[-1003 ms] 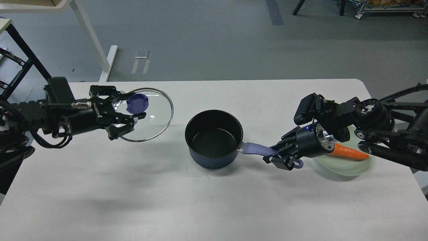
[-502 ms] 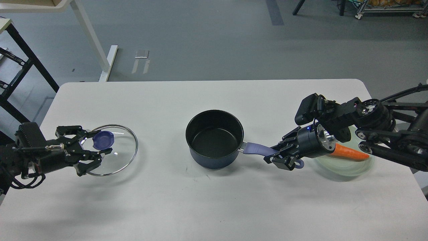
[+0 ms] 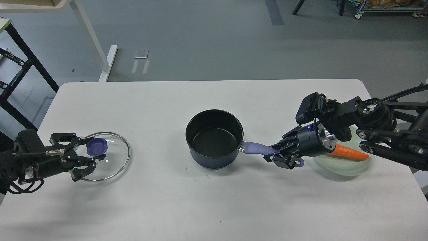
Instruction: Open pot lid
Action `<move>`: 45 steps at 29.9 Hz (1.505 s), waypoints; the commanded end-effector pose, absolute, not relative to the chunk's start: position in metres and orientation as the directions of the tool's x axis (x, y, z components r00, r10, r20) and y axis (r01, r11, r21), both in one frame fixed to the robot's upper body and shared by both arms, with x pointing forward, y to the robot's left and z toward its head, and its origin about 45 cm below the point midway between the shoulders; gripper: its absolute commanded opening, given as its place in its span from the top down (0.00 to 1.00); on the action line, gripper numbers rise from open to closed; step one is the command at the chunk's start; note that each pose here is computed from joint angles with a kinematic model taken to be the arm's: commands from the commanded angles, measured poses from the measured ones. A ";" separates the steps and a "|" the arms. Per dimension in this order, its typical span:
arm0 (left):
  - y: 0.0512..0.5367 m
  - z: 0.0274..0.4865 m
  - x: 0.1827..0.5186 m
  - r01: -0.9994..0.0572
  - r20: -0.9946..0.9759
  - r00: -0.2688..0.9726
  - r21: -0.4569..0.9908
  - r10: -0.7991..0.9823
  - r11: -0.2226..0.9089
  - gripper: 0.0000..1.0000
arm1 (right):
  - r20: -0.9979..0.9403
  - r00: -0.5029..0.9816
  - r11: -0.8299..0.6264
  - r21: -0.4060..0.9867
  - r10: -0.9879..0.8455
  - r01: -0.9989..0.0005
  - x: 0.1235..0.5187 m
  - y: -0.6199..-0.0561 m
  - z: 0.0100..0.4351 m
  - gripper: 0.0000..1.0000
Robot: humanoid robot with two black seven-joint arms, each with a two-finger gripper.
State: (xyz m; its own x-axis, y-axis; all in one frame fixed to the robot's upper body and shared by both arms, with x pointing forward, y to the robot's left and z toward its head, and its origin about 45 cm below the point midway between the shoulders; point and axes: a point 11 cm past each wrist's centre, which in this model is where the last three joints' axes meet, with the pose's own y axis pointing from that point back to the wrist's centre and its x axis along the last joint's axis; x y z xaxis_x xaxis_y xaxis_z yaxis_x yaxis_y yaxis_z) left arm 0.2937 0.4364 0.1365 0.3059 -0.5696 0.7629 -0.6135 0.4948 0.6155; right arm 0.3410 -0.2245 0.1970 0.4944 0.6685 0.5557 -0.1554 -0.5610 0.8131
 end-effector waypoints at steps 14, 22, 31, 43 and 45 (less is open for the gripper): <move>0.439 0.132 0.293 -0.631 0.774 0.335 0.607 -0.537 0.483 0.05 | 0.556 0.494 -0.561 0.813 0.669 -0.155 0.341 -0.224 0.197 0.62; 0.434 0.158 0.293 -0.686 0.836 0.409 0.546 -0.366 0.481 0.01 | 0.556 0.492 -0.563 0.812 0.670 -0.152 0.341 -0.222 0.197 0.61; 0.415 0.256 0.341 -0.768 0.710 0.613 0.433 0.347 0.471 0.01 | 0.556 0.493 -0.562 0.813 0.669 -0.153 0.341 -0.223 0.197 0.58; 0.405 0.293 0.385 -0.890 0.210 0.453 0.154 0.866 0.428 0.01 | 0.559 0.499 -0.565 0.810 0.662 -0.158 0.341 -0.225 0.199 0.09; 0.405 0.298 0.394 -0.906 0.166 0.421 0.114 0.892 0.406 0.01 | 0.565 0.499 -0.565 0.808 0.657 -0.171 0.344 -0.228 0.203 0.02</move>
State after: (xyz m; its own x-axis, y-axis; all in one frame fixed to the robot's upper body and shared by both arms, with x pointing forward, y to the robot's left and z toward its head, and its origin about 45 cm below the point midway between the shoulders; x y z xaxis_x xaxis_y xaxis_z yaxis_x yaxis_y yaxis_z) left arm 0.3828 0.4052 0.2924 0.4621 0.8574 0.2266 -0.8857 0.4334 0.1663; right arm 0.3412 -0.2251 0.1982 0.4983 0.6636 0.5580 -0.1574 -0.5637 0.8109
